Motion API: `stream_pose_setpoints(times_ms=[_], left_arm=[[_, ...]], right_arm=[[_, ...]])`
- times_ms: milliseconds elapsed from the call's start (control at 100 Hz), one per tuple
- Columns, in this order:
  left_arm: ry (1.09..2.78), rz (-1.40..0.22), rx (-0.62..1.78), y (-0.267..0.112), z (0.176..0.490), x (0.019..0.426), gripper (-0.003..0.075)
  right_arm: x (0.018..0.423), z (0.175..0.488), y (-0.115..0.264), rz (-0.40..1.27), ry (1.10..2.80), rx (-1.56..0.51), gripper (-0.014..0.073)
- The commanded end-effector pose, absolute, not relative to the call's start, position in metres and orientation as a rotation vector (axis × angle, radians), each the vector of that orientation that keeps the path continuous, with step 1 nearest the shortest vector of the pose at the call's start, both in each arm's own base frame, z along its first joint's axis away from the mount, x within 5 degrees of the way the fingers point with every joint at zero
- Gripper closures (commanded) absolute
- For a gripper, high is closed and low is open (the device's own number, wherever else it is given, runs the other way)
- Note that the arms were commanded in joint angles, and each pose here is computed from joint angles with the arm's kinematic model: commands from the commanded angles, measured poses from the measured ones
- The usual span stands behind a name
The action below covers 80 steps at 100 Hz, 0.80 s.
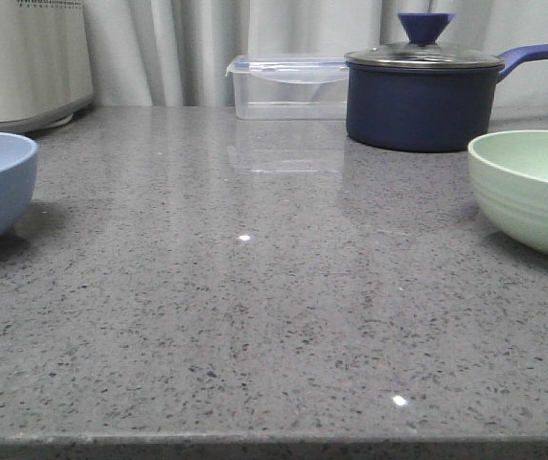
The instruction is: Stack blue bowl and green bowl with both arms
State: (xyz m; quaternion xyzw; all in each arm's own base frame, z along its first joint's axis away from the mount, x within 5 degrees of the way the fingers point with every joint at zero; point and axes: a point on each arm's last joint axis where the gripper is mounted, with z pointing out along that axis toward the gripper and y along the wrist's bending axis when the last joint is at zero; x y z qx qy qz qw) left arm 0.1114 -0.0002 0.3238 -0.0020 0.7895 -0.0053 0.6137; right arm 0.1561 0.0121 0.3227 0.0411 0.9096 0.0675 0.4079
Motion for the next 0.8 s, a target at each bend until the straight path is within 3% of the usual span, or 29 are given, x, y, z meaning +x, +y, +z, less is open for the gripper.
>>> stream_pose_setpoints(times_ms=[0, 380, 660, 790], left_arm=[[1.717, -0.019, -0.016, 0.0, 0.342, 0.114, 0.0228], [1.717, -0.019, -0.016, 0.0, 0.342, 0.114, 0.0228], [1.717, -0.019, -0.016, 0.0, 0.342, 0.114, 0.0228], [1.717, -0.019, -0.016, 0.0, 0.342, 0.114, 0.0228]], right_arm=[[0.174, 0.337, 0.014, 0.187, 2.288, 0.105, 0.0193], [0.242, 0.317, 0.018, 0.19, 2.544, 0.123, 0.0193], [0.262, 0.297, 0.019, 0.185, 2.637, 0.131, 0.0195], [0.262, 0.296, 0.019, 0.185, 2.639, 0.132, 0.0272]])
